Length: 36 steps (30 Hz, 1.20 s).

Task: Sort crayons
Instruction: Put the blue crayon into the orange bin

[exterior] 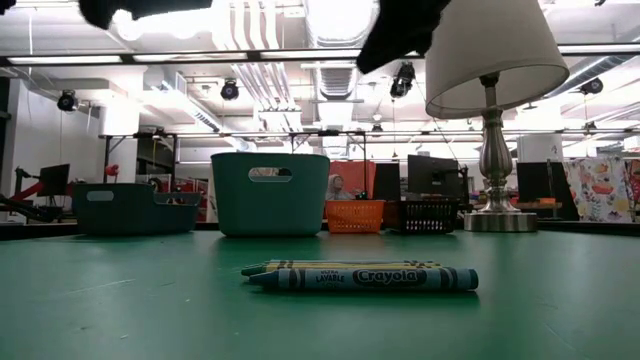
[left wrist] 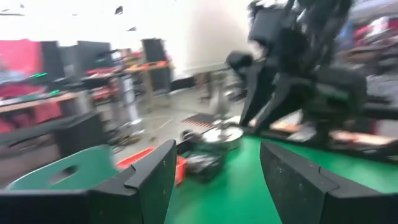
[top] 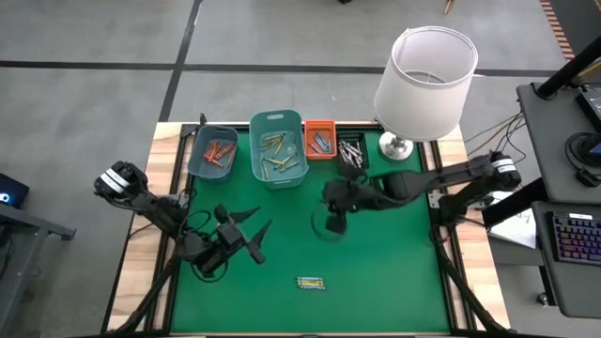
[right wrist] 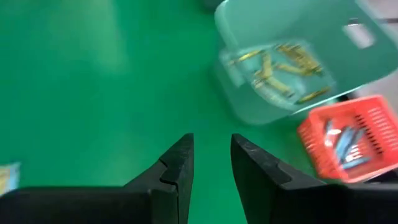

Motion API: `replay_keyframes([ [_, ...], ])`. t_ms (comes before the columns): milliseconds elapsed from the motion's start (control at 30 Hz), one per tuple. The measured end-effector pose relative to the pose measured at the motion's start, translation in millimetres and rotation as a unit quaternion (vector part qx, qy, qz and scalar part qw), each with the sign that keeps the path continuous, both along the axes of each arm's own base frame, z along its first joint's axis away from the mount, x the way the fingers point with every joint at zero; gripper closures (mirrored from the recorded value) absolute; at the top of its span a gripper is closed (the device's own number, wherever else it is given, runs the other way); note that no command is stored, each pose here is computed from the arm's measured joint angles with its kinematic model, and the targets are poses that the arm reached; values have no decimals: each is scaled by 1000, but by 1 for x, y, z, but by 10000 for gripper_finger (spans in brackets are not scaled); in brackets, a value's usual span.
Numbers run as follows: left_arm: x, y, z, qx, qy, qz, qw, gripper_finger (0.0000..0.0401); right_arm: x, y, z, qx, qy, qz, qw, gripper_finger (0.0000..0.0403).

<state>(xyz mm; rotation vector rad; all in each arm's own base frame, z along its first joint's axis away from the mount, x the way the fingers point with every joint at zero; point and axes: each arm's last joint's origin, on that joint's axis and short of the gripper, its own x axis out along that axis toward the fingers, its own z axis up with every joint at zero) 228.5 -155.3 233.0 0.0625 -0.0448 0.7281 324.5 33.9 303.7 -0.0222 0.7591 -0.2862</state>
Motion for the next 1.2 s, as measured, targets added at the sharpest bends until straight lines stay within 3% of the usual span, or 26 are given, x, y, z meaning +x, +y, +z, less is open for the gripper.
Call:
replay_keyframes([
  [133,4,-6,0,26,-26,-102,994,186,-10,29,-4,15,26,25,999,304],
  [267,11,-13,-9,52,-19,-239,969,186,-17,55,-8,27,37,49,998,301],
  [333,15,-14,-16,45,1,-276,960,186,-21,65,-9,32,41,58,997,301],
  [733,32,-27,-39,-68,184,-302,933,186,-40,112,-14,80,46,74,993,307],
  [933,49,-44,-50,-78,227,-318,917,186,-47,135,-24,82,58,97,990,308],
  [1200,75,-69,-79,-66,259,-317,910,186,-53,168,-52,98,75,105,987,319],
])
